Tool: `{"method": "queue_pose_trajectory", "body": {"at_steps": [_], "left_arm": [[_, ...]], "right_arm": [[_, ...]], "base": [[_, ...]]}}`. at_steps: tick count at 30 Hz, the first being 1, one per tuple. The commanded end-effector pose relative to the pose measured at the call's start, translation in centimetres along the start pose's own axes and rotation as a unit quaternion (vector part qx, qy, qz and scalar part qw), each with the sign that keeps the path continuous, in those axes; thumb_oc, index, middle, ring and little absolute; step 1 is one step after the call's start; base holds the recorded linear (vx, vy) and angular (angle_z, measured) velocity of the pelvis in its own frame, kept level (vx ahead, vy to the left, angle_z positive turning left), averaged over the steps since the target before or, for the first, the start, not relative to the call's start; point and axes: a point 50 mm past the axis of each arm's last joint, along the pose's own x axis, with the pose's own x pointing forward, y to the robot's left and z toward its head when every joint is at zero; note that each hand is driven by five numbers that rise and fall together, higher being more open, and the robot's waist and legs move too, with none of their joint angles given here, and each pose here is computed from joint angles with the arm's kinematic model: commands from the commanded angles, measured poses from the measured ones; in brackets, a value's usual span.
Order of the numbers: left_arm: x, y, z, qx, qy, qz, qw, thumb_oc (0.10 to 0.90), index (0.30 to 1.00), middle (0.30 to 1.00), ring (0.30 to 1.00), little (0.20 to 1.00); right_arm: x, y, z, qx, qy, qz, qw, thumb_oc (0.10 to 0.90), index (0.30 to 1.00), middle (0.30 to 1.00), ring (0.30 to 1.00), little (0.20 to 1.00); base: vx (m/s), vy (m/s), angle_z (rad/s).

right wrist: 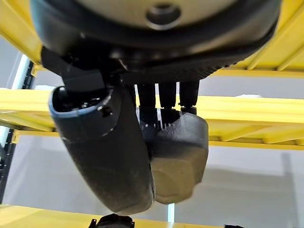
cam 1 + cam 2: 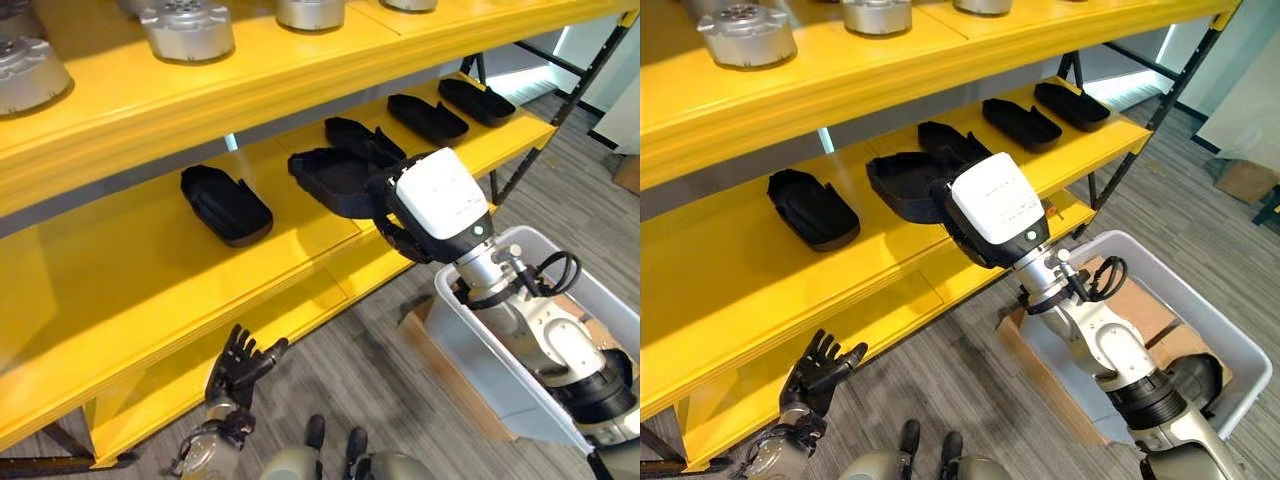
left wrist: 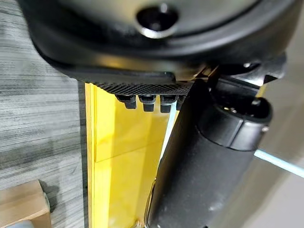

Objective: Move parts from the plastic box to the shelf.

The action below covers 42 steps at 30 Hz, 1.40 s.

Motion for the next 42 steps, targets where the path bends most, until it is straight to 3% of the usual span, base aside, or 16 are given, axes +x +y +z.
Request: {"method": "queue_pose_trajectory", "body": {"at_steps": [1,11,23,42], "left_arm": [[0.4,-1.5,3.4,0.014,-0.083,-0.058,0.995,0.9,1.0,1.0,1.0,1.0],[1.6,-3.6,4.7,0.006,-0.1,-0.095,0.99,0.9,1.0,1.0,1.0,1.0],[1.3,-3.6,4.6,0.018,-0.089,-0.114,0.989,0.9,1.0,1.0,1.0,1.0],[1.3,-2.6,6.3,0.039,-0.119,-0.093,0.988,0.9,1.0,1.0,1.0,1.0]], "right_arm": [[3.1,-5.7,0.0,-0.017,-0.028,-0.159,0.987,0.4,0.3,0.3,0.3,0.3],[3.0,-7.5,-1.3,-0.076,-0.024,-0.176,0.981,0.4,0.3,0.3,0.3,0.3],[1.7,-7.8,-2.3,-0.098,0.016,-0.182,0.978,0.4,0.3,0.3,0.3,0.3],[5.7,-5.4,-0.6,-0.05,0.002,-0.153,0.987,0.4,0.3,0.3,0.3,0.3]], "base": [[0.03,-0.058,0.19],[-0.09,0.081,0.59],[0.03,0.28,0.55],[-0.01,0.071,0.2]]}}
